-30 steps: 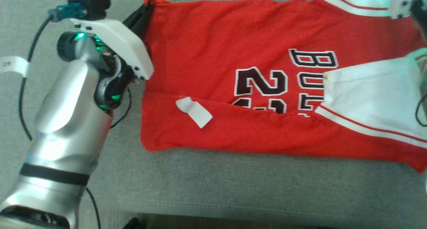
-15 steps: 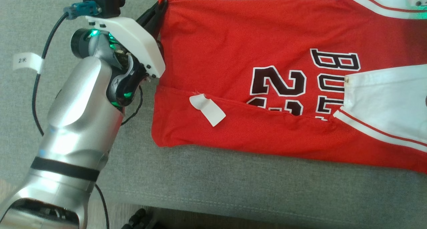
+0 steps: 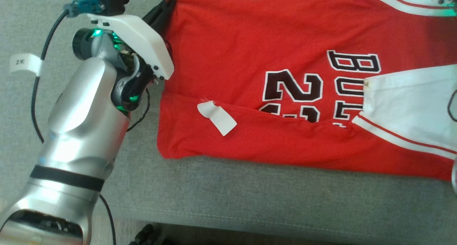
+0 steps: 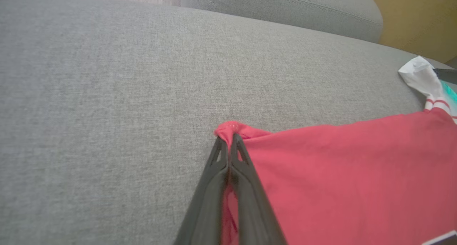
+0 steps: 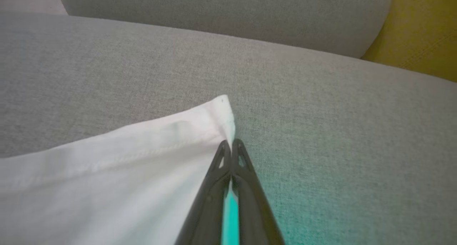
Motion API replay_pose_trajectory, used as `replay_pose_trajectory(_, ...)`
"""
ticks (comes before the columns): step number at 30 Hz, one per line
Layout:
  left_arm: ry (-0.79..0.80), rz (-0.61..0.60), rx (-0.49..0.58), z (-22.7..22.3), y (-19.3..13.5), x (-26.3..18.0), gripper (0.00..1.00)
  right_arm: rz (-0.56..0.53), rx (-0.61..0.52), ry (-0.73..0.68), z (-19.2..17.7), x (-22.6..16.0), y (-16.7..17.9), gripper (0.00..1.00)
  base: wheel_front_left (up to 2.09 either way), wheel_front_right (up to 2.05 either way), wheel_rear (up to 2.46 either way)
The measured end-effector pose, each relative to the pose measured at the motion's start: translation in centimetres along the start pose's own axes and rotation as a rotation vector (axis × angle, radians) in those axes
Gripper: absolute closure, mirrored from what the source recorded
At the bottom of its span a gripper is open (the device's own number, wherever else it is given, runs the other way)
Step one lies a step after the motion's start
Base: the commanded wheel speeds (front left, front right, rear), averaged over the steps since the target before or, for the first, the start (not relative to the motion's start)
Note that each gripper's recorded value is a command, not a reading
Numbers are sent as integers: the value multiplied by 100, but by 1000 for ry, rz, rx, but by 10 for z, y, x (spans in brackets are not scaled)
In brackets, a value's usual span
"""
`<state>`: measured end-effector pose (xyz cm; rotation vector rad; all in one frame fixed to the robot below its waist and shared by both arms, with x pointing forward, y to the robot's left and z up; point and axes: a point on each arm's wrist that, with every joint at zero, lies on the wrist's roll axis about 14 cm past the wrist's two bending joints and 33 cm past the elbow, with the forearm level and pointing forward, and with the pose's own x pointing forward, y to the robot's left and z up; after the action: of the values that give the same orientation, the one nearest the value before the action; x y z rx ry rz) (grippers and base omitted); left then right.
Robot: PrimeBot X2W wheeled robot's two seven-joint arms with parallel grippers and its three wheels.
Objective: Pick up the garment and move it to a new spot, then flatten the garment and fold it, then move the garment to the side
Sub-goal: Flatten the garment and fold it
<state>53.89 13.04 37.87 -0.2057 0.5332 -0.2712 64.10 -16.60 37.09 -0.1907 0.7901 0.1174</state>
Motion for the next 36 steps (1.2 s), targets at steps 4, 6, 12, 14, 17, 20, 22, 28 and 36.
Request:
replay_pose_trajectory(4,-3,-4,0,2,-1,1,100,4,4,-40,4,-5,1,100,0,0,0)
replay_pose_trajectory(6,-6,-5,8,5,-1,1,100,9,-14,-59,6,-10,3,100,0,0,0)
replay_pose_trajectory(12,-26,-13,34,16,-4,-2,100,31,-40,-158,24,-30,5,100,0,0,0)
replay_pose_trajectory(14,-29,-18,43,18,-6,-3,100,39,-57,-189,26,-39,6,100,0,0,0)
replay_pose_trajectory(17,-36,-24,48,21,-8,-8,100,55,-53,-217,20,-53,4,100,0,0,0)
replay_pose_trajectory(20,-38,-32,51,20,-12,-14,100,68,-56,-250,15,-69,1,100,0,0,0)
replay_pose_trajectory(22,-41,-38,52,20,-14,-19,100,86,-55,-273,11,-81,3,100,0,0,0)
replay_pose_trajectory(28,-74,-46,26,22,-18,-38,100,124,-56,-317,-8,-115,2,100,0,0,0)
replay_pose_trajectory(36,-91,-58,-6,16,-27,-62,100,160,-24,-387,-25,-155,5,100,0,0,0)
